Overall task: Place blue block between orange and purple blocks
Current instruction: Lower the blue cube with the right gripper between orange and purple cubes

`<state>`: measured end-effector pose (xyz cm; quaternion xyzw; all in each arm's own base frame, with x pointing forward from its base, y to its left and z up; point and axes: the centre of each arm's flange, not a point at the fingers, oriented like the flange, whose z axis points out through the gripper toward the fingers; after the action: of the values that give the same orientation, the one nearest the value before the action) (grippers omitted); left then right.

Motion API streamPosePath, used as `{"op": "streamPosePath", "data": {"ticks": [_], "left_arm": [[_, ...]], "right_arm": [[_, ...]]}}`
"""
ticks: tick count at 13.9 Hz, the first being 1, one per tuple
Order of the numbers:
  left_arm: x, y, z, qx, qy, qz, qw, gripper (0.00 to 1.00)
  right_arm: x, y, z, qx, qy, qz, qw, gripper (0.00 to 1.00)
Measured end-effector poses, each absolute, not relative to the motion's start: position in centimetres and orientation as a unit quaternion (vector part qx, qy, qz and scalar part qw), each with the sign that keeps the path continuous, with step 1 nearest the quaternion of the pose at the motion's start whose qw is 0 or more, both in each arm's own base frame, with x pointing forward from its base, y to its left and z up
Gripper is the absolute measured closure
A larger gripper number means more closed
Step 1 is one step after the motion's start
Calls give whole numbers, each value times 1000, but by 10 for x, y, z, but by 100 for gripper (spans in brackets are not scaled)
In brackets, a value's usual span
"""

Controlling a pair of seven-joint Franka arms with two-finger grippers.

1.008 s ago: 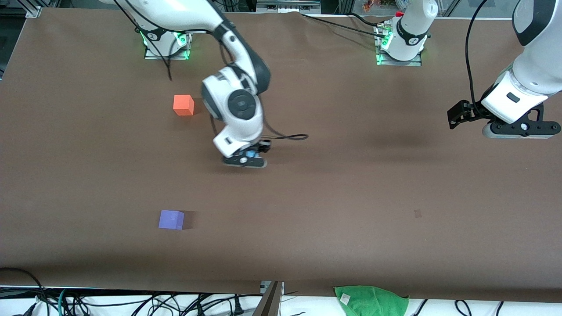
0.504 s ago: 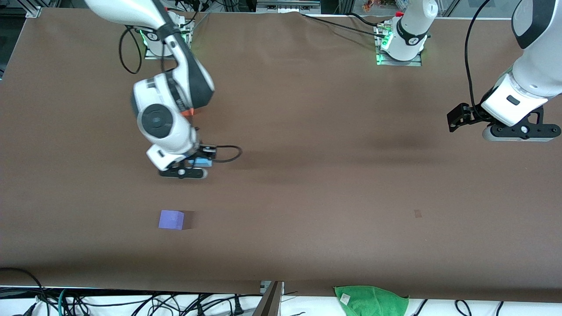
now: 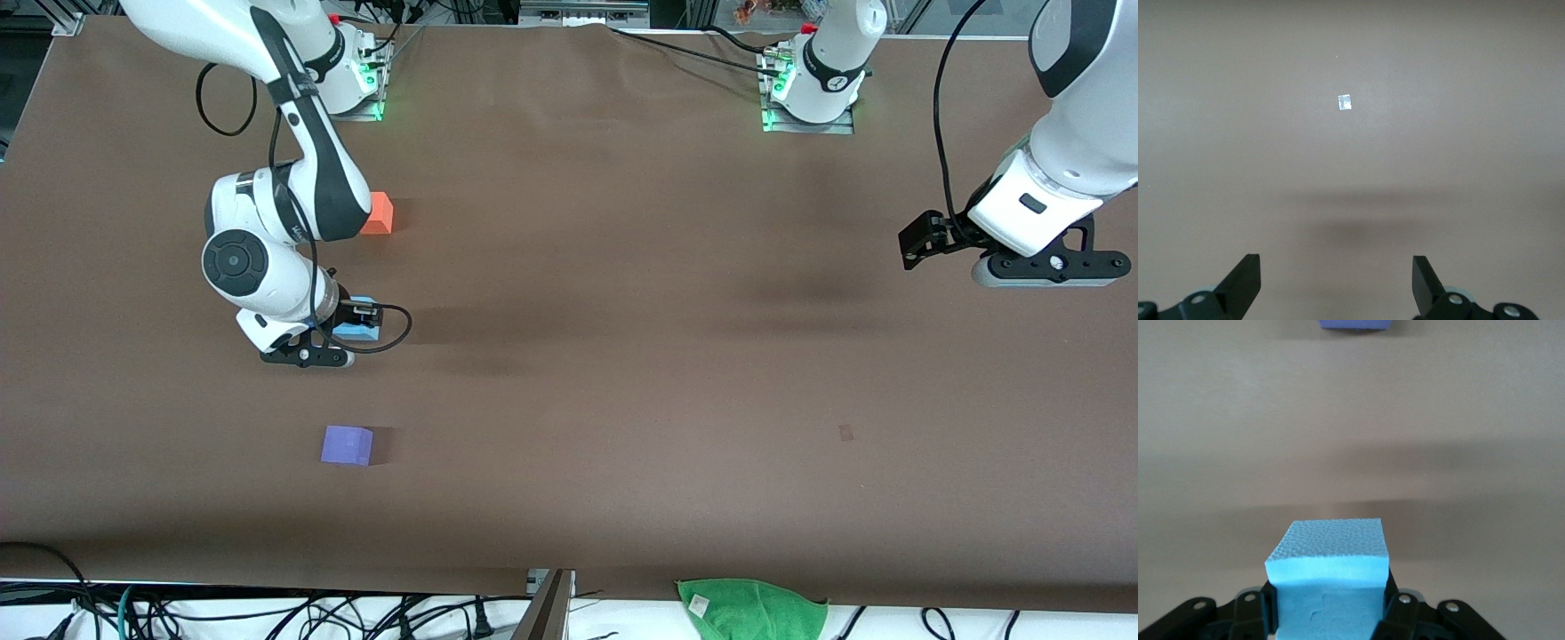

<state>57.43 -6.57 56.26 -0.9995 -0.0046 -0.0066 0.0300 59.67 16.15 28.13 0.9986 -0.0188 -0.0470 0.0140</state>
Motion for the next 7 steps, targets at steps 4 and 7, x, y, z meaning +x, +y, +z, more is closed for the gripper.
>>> {"op": "streamPosePath", "data": {"ticks": [4, 7], "left_arm": [[574, -69, 563, -1000, -5, -7, 30, 0], [574, -71, 565, -1000, -3, -9, 29, 0]], "right_arm": [[572, 146, 235, 1000, -17, -15, 12, 45], [559, 140, 219, 1000, -18, -8, 12, 45]]}}
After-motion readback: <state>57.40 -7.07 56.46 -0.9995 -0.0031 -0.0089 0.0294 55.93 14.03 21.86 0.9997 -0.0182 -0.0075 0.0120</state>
